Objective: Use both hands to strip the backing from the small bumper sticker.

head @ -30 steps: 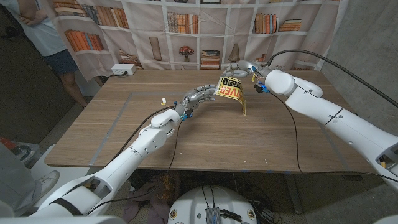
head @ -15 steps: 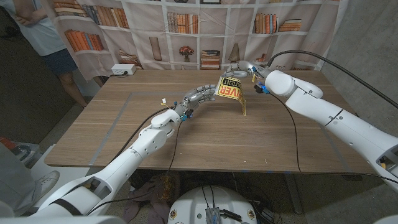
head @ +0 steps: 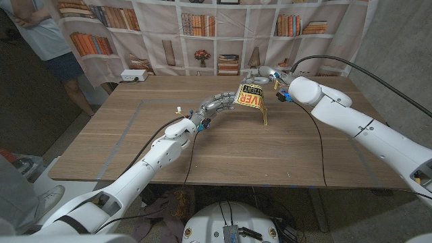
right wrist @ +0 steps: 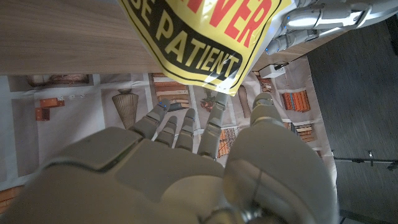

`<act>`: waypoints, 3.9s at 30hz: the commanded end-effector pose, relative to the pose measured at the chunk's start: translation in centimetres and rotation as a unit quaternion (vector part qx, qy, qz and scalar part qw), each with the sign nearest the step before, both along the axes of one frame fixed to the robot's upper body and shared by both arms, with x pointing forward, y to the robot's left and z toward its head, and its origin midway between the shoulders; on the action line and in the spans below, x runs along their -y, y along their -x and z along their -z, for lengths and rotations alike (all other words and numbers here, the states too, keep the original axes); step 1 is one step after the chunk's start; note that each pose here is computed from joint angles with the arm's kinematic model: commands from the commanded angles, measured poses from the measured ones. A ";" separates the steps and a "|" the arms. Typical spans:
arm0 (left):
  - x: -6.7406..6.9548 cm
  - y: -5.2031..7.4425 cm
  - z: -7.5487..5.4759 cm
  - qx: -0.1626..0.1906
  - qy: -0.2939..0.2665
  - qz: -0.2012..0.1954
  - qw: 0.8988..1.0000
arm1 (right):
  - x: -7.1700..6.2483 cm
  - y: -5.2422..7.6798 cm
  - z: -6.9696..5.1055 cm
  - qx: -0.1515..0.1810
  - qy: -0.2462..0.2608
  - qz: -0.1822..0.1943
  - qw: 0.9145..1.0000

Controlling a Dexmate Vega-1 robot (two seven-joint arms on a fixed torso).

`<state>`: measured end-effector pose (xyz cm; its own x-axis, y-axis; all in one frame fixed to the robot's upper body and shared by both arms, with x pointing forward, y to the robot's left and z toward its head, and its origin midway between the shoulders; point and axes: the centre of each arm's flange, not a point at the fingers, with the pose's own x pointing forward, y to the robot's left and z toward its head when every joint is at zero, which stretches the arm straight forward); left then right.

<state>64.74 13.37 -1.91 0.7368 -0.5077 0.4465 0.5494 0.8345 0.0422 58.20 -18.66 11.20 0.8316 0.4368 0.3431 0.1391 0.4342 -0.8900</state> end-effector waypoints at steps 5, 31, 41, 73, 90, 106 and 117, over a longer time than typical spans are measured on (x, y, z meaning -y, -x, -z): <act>0.1 -0.1 -0.3 0.001 -0.004 -0.002 1.000 | 0.1 -0.1 0.0 -0.004 0.001 -0.004 1.000; -0.1 -0.3 -0.1 -0.003 -0.001 -0.002 1.000 | -0.1 -0.7 0.0 -0.001 -0.004 0.013 1.000; -0.1 -0.5 0.0 -0.003 -0.002 0.004 1.000 | -0.1 -0.7 0.1 -0.001 -0.007 0.019 1.000; -0.8 -0.1 0.9 -0.002 0.012 0.001 1.000 | -0.1 0.2 0.7 0.007 0.002 0.018 1.000; -1.0 -0.2 0.6 -0.002 0.013 -0.006 1.000 | 1.7 0.6 0.6 0.015 -0.027 0.048 0.998; -0.6 -0.6 0.1 0.000 0.007 0.005 1.000 | 1.7 0.6 0.5 0.014 -0.028 0.021 0.999; -0.3 -0.7 0.2 0.001 0.014 0.010 1.000 | 1.2 0.6 0.5 0.014 -0.021 0.000 1.000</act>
